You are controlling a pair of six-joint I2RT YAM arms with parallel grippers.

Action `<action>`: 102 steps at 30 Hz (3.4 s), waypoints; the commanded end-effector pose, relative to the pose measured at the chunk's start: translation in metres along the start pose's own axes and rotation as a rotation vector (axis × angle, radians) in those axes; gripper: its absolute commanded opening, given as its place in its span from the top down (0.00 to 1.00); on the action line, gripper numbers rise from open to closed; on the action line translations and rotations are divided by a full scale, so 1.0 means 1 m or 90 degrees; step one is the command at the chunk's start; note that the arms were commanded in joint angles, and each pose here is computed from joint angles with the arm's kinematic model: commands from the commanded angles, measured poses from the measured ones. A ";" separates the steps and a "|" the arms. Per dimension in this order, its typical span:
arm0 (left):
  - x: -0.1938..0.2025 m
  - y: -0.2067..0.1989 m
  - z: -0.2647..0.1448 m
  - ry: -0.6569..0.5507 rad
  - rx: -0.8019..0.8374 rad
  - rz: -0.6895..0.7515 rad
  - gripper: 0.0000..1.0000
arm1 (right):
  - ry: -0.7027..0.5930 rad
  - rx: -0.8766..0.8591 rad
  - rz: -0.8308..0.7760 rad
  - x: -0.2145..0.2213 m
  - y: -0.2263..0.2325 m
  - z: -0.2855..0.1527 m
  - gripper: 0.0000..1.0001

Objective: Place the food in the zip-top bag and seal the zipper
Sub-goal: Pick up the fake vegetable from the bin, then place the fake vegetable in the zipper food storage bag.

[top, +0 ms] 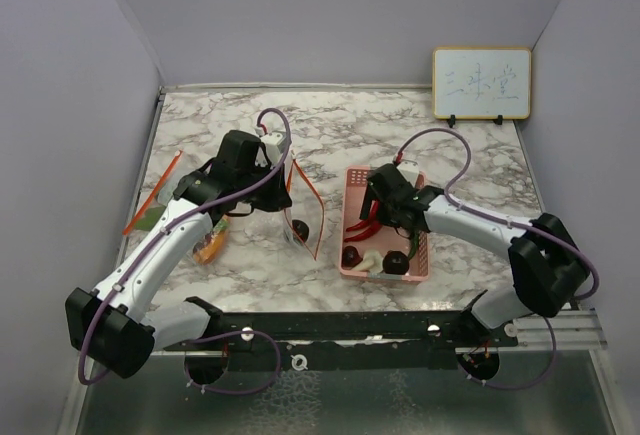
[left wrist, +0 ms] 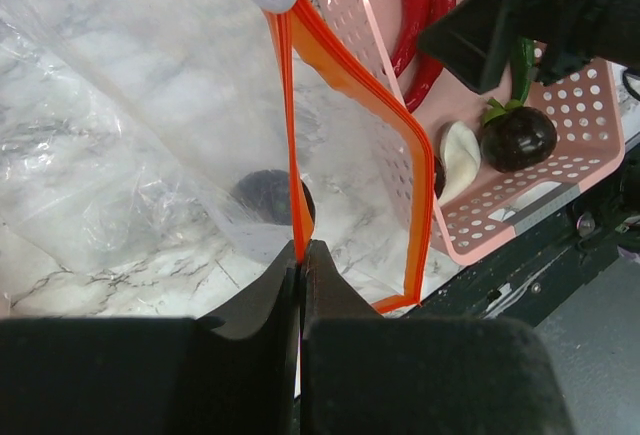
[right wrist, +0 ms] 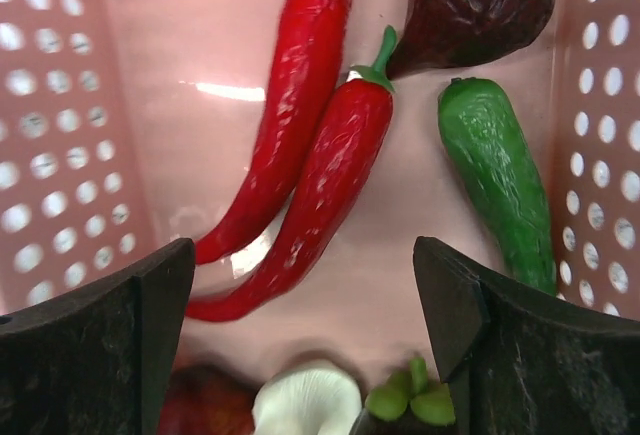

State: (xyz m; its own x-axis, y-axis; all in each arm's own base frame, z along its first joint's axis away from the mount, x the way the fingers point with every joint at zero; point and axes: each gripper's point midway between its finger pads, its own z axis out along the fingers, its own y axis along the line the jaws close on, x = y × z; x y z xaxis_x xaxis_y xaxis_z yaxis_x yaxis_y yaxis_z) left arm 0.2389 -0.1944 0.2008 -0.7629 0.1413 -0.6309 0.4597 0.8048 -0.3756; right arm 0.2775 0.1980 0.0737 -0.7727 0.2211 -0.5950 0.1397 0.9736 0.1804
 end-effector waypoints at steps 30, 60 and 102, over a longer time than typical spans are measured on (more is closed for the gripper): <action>-0.004 -0.011 0.003 -0.007 0.045 0.008 1.00 | -0.223 -0.424 -0.132 -0.076 0.095 -0.112 0.92; -0.020 -0.078 -0.054 -0.049 0.230 0.015 1.00 | -0.348 -0.532 -0.163 -0.053 0.164 -0.121 0.92; -0.014 -0.056 0.004 -0.034 0.216 -0.032 1.00 | -0.431 -0.533 -0.217 -0.054 0.142 -0.181 0.93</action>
State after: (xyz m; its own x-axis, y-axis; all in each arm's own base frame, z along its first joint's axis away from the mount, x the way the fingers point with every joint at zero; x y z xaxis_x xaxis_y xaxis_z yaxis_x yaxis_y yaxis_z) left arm 0.2186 -0.2392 0.2110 -0.7976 0.0840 -0.5973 0.5233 0.5888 -0.6161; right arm 0.2418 0.3062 0.2310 -0.2719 0.0896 -0.9581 -0.5646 0.7914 0.2343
